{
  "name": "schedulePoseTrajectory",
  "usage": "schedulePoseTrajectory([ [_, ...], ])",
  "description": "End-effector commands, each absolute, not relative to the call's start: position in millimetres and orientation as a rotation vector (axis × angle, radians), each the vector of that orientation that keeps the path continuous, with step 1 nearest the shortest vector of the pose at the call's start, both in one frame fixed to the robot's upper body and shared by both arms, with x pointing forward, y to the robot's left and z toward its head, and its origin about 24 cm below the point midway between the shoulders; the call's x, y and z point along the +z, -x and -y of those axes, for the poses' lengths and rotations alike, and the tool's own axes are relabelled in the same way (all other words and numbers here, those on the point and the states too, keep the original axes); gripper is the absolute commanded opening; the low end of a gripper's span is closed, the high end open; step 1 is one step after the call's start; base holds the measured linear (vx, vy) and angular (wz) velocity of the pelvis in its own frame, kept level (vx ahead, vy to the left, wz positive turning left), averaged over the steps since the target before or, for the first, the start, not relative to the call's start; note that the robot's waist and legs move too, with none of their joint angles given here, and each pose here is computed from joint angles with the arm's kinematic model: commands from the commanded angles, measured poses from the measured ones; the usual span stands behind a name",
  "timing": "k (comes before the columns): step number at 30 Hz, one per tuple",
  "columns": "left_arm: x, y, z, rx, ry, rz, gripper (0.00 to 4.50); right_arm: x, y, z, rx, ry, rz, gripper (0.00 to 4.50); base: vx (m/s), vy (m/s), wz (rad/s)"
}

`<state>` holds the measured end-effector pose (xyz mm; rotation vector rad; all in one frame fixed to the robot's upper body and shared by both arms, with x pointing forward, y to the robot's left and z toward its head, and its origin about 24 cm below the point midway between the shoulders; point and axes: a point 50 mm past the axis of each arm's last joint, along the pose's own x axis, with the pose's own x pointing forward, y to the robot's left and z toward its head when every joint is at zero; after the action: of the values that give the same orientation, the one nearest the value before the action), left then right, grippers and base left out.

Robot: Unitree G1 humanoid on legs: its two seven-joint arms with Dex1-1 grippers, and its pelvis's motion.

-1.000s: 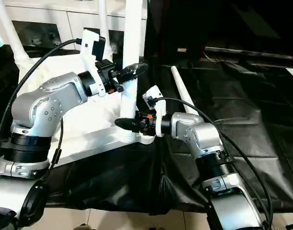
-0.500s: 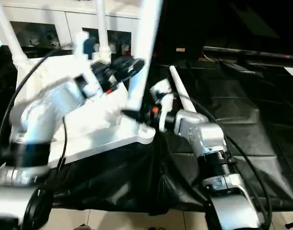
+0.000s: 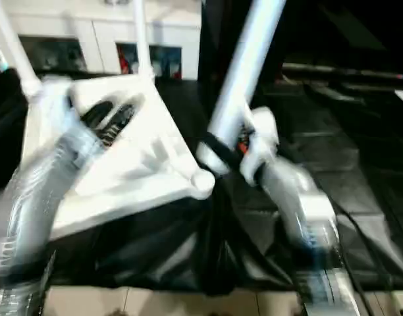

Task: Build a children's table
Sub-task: Pick table leg

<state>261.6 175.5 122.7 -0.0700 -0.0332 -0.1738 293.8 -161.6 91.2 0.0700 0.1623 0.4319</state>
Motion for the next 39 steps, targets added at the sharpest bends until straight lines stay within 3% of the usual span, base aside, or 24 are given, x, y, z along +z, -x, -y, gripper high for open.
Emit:
schedulePoseTrajectory([
  [1, 124.4, -253.1, -177.0, -0.084, 0.029, 0.033, 2.91, 120.4, -294.2, 165.2, 0.335, 0.001, -0.003, 1.93, 0.0, 0.0, 0.0],
  [5, 107.9, -243.5, -186.6, 0.025, -0.053, -0.009, 2.91, 125.8, -291.1, 166.2, 0.273, -0.004, 0.081, 1.93, 0.0, 0.0, 0.0],
  [9, 86.8, -239.9, -202.7, 0.153, -0.16, 0.0, 2.91, 93.8, -285.0, 176.0, 0.17, -0.012, -0.026, 1.93, -0.013, -0.006, 0.0],
  [11, 88.8, -238.1, -201.0, 0.148, -0.139, 0.025, 2.91, 85.4, -279.4, 177.1, 0.17, -0.086, -0.066, 1.93, -0.028, -0.068, 0.1],
  [17, 86.3, -235.0, -178.6, 0.007, -0.089, 0.002, 2.91, 71.1, -267.0, 167.2, 0.261, -0.089, -0.112, 1.93, 0.005, 0.033, -0.17],
  [24, 74.7, -232.0, -187.3, 0.07, -0.13, -0.033, 2.91, 69.8, -263.5, 168.3, 0.278, -0.074, -0.118, 1.93, -0.008, -0.007, -0.1],
  [39, 76.0, -225.4, -176.3, -0.009, -0.09, -0.014, 2.91, 71.0, -261.1, 160.7, 0.388, -0.027, -0.115, 1.93, 0.01, -0.011, 0.19],
])
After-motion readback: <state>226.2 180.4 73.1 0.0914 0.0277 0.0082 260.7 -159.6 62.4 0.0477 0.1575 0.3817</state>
